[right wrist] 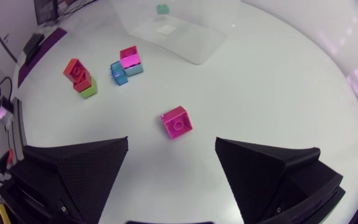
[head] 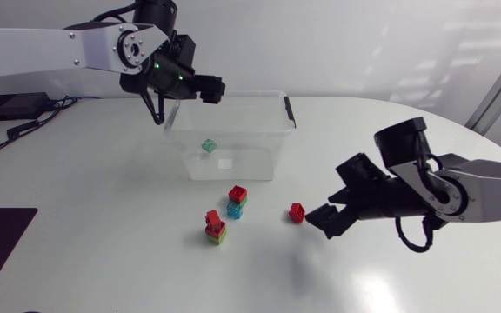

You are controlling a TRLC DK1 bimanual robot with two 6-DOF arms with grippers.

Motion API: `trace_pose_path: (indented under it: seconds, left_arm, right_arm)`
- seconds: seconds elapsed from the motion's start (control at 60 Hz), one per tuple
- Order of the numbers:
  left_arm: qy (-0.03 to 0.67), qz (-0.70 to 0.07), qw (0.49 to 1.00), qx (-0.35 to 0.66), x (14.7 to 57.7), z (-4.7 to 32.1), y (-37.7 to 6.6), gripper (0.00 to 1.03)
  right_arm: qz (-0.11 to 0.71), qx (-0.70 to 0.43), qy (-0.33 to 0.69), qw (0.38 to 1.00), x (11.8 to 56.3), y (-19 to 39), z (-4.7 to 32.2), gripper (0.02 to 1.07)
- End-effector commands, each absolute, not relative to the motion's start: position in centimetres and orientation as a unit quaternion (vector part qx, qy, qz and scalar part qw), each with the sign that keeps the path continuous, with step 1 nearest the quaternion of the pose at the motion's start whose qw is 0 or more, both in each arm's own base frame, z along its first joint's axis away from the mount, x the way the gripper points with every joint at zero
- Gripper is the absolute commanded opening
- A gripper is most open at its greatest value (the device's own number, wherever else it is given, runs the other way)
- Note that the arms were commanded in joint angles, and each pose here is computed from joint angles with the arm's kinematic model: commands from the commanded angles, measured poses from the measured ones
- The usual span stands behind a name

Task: Place the duplo bricks in the container

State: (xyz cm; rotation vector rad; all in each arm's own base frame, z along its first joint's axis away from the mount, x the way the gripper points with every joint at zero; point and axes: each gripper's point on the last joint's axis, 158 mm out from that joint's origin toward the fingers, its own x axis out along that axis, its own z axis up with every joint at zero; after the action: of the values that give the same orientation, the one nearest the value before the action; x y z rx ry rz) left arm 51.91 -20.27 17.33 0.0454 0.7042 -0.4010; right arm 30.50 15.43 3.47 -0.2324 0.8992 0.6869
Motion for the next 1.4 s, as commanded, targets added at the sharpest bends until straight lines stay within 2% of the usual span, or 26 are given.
trace_pose_path:
  seconds: [0.0, 0.133, 0.25, 0.4, 0.5, 0.6, 0.633, 0.7, 0.733, 0.85, 0.967, 1.117, 1.383]
  left_arm:
    - [0.301, -0.211, 0.93, 0.026, 51.1, 22.0, -19.8, 0.95]
    - [0.275, -0.243, 0.928, 0.063, 47.6, 25.2, -19.8, 0.95]
    - [0.27, -0.28, 0.915, 0.107, 43.3, 25.8, -19.6, 0.95]
    - [0.273, -0.313, 0.893, 0.172, 38.4, 23.6, -18.4, 0.93]
    - [0.296, -0.338, 0.869, 0.209, 35.6, 20.4, -17.7, 0.91]
    - [0.308, -0.357, 0.849, 0.236, 33.5, 17.7, -17.3, 0.91]
    - [0.313, -0.362, 0.844, 0.242, 32.9, 16.9, -17.1, 0.91]
    - [0.321, -0.375, 0.832, 0.253, 31.8, 15.4, -17.2, 0.91]
    - [0.325, -0.382, 0.825, 0.26, 31.3, 14.6, -17.3, 0.91]
    - [0.327, -0.396, 0.813, 0.273, 30.4, 12.6, -17.7, 0.91]
    - [0.336, -0.413, 0.799, 0.278, 29.4, 10.3, -18.8, 0.91]
    - [0.344, -0.436, 0.781, 0.286, 27.9, 8.0, -20.1, 0.91]
    - [0.327, -0.457, 0.762, 0.322, 27.2, 5.9, -20.2, 0.91]
  right_arm:
    - [0.365, -0.164, 0.415, 0.817, 30.7, 16.6, 2.2, 1.03]
    - [0.381, -0.183, 0.439, 0.793, 31.3, 16.9, -0.5, 1.03]
    - [0.395, -0.199, 0.441, 0.781, 31.8, 17.1, -1.9, 1.03]
    - [0.404, -0.213, 0.442, 0.772, 32.7, 17.8, -2.9, 1.02]
    - [0.408, -0.222, 0.445, 0.765, 32.9, 18.2, -3.6, 1.01]
    - [0.411, -0.232, 0.449, 0.759, 33.1, 18.5, -4.3, 0.88]
    - [0.41, -0.232, 0.45, 0.758, 33.2, 18.5, -4.4, 0.81]
    - [0.412, -0.232, 0.452, 0.756, 33.3, 18.6, -4.6, 0.59]
    - [0.41, -0.233, 0.452, 0.757, 33.4, 18.5, -4.7, 0.43]
    - [0.409, -0.231, 0.458, 0.755, 33.1, 18.3, -4.7, 0.31]
    - [0.4, -0.237, 0.456, 0.759, 32.8, 17.8, -3.8, 0.28]
    - [0.379, -0.243, 0.441, 0.777, 32.9, 17.1, -0.7, 0.28]
    - [0.38, -0.237, 0.389, 0.805, 32.2, 18.5, 8.5, 0.28]
